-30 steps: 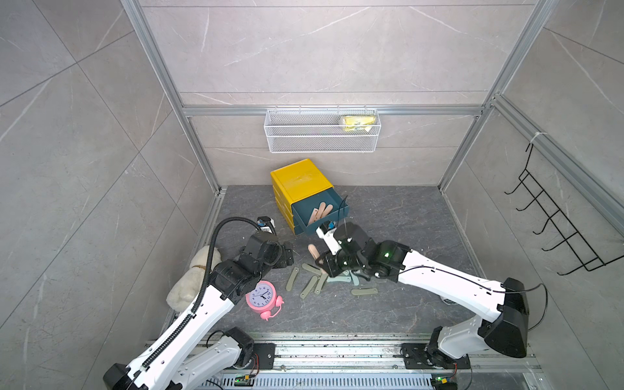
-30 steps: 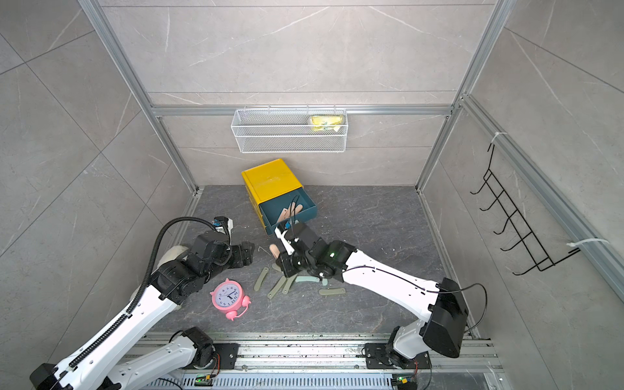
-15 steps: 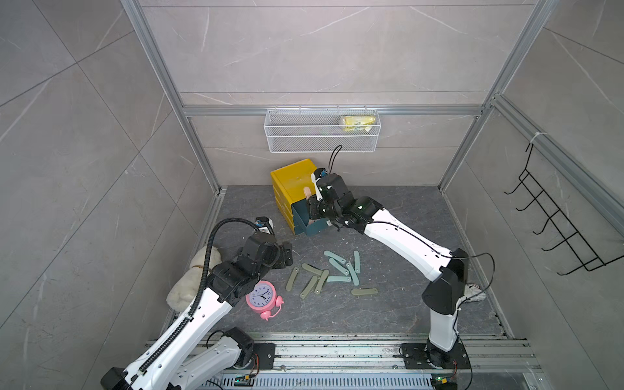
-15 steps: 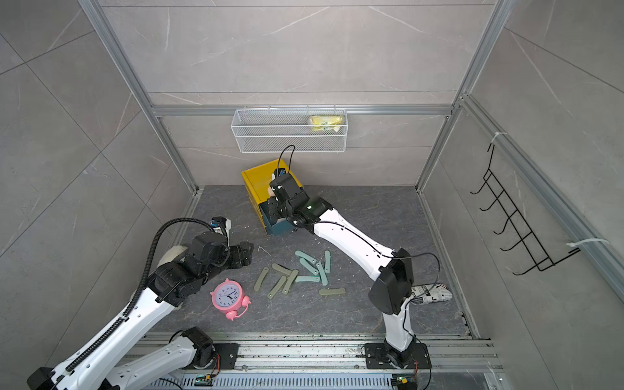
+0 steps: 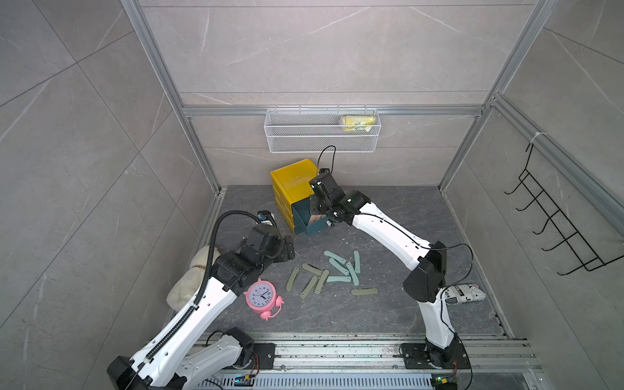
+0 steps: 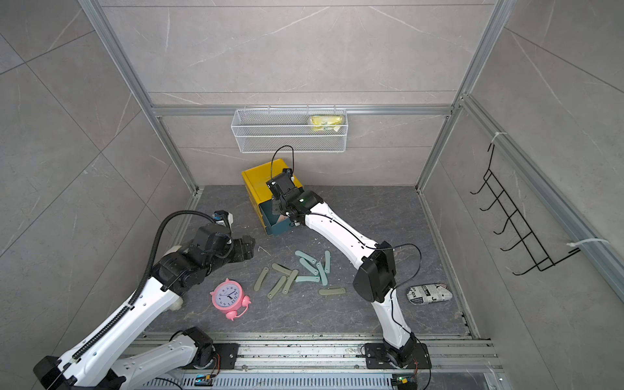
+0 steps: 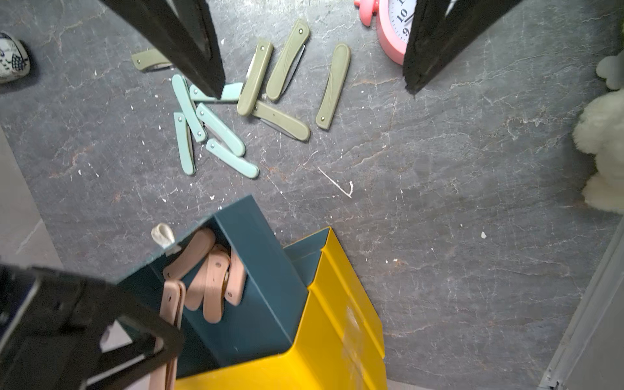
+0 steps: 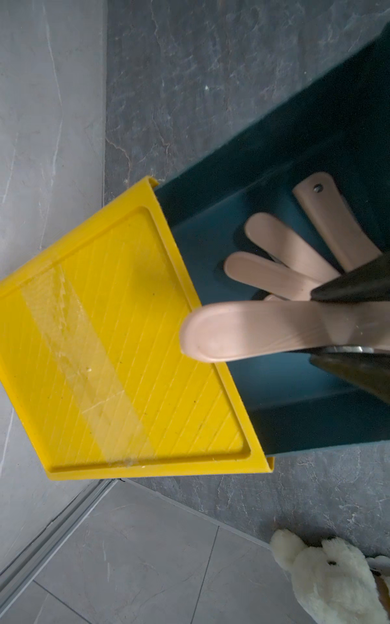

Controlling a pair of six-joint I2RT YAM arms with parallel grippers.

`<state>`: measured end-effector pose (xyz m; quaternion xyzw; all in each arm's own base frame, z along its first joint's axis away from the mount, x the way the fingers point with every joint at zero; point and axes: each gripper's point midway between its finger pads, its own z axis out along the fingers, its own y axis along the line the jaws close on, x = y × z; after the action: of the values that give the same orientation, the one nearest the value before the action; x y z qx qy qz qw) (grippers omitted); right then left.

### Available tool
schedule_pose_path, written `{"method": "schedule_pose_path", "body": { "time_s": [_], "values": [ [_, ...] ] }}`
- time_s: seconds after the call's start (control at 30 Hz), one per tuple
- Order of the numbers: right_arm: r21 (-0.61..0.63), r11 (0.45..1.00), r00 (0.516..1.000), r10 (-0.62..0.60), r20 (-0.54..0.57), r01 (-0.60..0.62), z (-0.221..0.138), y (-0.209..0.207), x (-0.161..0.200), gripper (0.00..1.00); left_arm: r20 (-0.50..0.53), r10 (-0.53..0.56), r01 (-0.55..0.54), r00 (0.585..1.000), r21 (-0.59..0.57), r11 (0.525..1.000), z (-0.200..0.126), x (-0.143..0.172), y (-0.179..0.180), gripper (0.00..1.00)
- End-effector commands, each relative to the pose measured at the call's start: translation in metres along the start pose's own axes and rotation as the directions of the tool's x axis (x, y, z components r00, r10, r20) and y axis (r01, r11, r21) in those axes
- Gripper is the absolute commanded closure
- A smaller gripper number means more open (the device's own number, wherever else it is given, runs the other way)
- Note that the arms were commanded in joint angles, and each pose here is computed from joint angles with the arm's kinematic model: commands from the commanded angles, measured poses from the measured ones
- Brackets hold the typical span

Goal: Place the fruit knives into the drawer by color
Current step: Place the fruit knife in the drawer.

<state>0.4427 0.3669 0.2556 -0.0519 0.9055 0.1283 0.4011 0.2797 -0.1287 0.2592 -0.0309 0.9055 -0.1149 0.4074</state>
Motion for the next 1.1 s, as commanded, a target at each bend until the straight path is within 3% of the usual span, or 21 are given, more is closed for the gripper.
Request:
{"method": "schedule_pose_path", "body": {
  "time_s": [0.0, 0.07, 0.27, 0.53, 0.8, 1.07],
  "values": [
    [0.041, 0.999, 0.999, 0.026, -0.024, -0.025, 0.001, -0.007, 0.008, 0.79, 0.073, -0.034, 0.033, 0.997, 0.011, 0.999, -0.003, -0.04, -0.004, 0.13],
    [0.048, 0.998, 0.999, 0.035, -0.032, -0.033, 0.001, -0.009, 0.011, 0.76, 0.113, -0.054, 0.055, 0.992, -0.006, 0.998, 0.002, -0.062, -0.001, 0.12],
    [0.027, 0.999, 0.999, 0.043, -0.023, -0.043, -0.001, -0.005, 0.008, 0.52, 0.174, -0.043, 0.052, 0.984, -0.047, 0.998, 0.031, -0.113, -0.003, 0.11],
    [-0.014, 0.997, 0.995, 0.082, 0.065, -0.081, -0.039, -0.01, -0.013, 0.43, 0.17, -0.039, 0.055, 0.985, -0.092, 0.994, 0.08, -0.151, 0.005, 0.08],
    [-0.058, 0.974, 0.974, 0.223, 0.042, -0.221, -0.063, -0.047, 0.026, 0.37, 0.1, -0.012, 0.022, 0.995, -0.104, 0.994, 0.124, -0.161, 0.001, 0.06],
    [-0.142, 0.904, 0.916, 0.398, -0.055, -0.402, -0.032, -0.058, 0.075, 0.31, -0.011, 0.024, -0.025, 1.0, -0.152, 0.988, 0.159, -0.148, 0.005, 0.06]
  ]
}}
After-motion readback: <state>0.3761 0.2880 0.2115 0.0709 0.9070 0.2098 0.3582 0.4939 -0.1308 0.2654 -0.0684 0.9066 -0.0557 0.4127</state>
